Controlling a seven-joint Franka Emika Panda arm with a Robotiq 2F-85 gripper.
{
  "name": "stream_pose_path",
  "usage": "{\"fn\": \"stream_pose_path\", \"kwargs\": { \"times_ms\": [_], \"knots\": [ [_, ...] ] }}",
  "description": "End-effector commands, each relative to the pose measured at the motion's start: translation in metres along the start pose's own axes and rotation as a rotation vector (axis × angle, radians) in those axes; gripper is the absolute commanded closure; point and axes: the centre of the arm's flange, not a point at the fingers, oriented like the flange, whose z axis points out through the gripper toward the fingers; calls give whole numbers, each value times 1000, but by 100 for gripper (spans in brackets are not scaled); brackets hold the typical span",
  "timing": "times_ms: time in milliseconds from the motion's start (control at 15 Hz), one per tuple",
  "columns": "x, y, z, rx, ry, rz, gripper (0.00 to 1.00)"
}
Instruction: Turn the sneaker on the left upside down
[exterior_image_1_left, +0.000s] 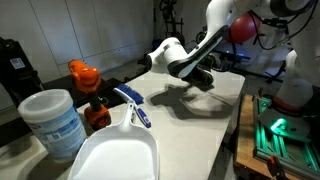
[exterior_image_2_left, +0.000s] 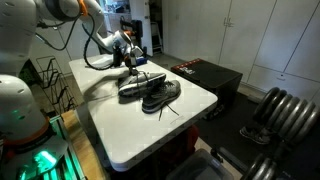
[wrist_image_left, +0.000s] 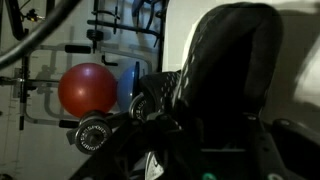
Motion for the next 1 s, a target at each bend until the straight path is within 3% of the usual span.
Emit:
{"fn": "stream_pose_path", "kwargs": {
  "times_ms": [0, 133, 267, 533, 933],
  "knots": [
    [8, -8, -9, 90, 31, -29, 15],
    [11, -12, -13, 137, 50, -37, 1],
    [12, -12, -16, 193, 69, -36, 0],
    [13, 0, -23, 391, 58, -73, 0],
    [5, 45, -30, 674, 30, -173, 0]
  ]
}}
